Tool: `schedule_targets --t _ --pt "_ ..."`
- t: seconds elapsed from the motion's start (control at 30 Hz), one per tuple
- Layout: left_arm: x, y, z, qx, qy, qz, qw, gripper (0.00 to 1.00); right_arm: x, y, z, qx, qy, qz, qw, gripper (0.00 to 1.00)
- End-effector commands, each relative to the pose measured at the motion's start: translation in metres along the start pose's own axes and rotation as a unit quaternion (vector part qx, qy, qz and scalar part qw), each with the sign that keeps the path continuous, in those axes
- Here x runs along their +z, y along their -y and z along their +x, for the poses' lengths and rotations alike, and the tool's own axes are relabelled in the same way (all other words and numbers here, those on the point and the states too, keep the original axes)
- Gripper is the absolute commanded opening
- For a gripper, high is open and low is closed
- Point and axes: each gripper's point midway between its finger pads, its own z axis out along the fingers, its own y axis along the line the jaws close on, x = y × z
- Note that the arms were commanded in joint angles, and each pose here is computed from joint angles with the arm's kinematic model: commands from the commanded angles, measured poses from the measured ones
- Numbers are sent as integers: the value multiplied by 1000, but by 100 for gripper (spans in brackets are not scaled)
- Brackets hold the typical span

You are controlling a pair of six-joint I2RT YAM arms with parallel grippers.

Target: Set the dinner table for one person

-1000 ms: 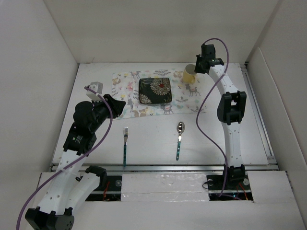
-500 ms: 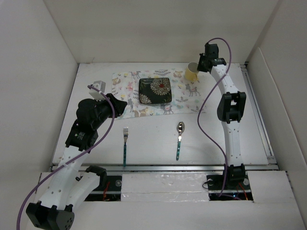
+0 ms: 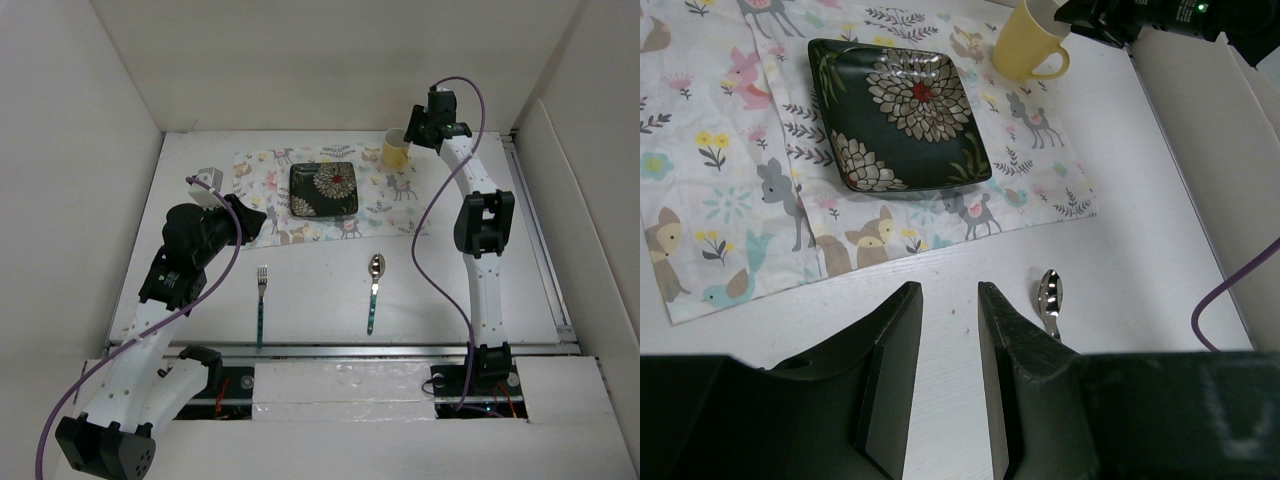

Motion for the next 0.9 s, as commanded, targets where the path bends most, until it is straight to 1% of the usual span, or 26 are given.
schedule_targets --t 0.0,0.07,0.1,0.13,0.17,0.2,0.23,0.3,0.33,0.37,0.4,0.43,0.47,0.5,0.53,0.57,0.6,0.63,0.67,0.7,0.73,0.77,0.8,0.83,0.87 --pt "-1 11 -14 14 22 22 999 26 -54 -35 -75 4 90 -55 994 51" --pt "-1 11 -14 14 22 22 999 26 -64 -39 -81 3 98 -62 993 53" --pt "-2 11 -14 15 22 23 999 27 -84 -46 -99 3 121 -74 990 53" --pt "-2 12 -13 15 22 25 999 27 -87 -46 -93 1 114 -79 990 56" --pt "-1 13 -14 15 23 27 999 27 -96 -49 -101 0 128 -85 988 57" --pt "-2 13 -14 15 23 28 999 27 -126 -60 -119 -5 153 -96 983 57" --pt "-1 13 -14 15 23 29 999 27 -130 -60 -109 -9 146 -92 985 57" --pt "-3 15 -15 15 25 34 999 26 -153 -64 -112 -21 160 -90 983 57" --pt "-4 16 -15 17 26 37 999 24 -194 -77 -126 -27 190 -104 976 43" --pt "-5 17 -15 17 28 39 999 10 -187 -72 -93 -34 167 -98 980 30" --pt "-6 18 -15 18 29 40 999 0 -199 -81 -78 -38 168 -98 980 14" --pt "-7 20 -14 21 27 47 998 0 -244 -91 -82 -39 198 -116 973 0" --pt "-8 22 -15 22 29 52 998 0 -233 -87 -27 -43 163 -116 979 0" --pt "-9 23 -15 22 29 55 998 0 -244 -90 -6 -42 165 -112 979 0" --pt "-10 24 -15 22 30 59 998 0 -261 -119 26 -51 162 -141 975 0" --pt "-10 24 -15 22 31 59 998 0 -293 -129 30 -27 192 -165 967 0" --pt "-11 25 -15 21 31 60 998 0 -281 -113 87 -31 152 -138 978 0" --pt "-12 25 -14 20 31 61 997 0 -287 -116 111 -31 137 -143 980 3" --pt "-13 26 -16 20 36 64 997 1 -301 -129 140 -31 115 -162 980 10" --pt "-14 27 -16 20 36 64 997 12 -298 -118 175 -43 83 -146 985 17" --pt "-14 27 -16 19 37 65 997 17 -300 -111 192 -48 70 -125 988 32" --pt "-15 28 -17 19 38 67 997 20 -312 -115 225 -58 31 -125 990 44" --pt "-16 28 -17 19 39 68 997 24 -315 -109 237 -62 29 -104 992 52" --pt "-16 29 -17 19 40 69 997 25 -318 -103 257 -69 13 -96 993 58" --pt "-17 30 -18 20 42 70 996 26 -332 -109 285 -69 -10 -101 992 58"
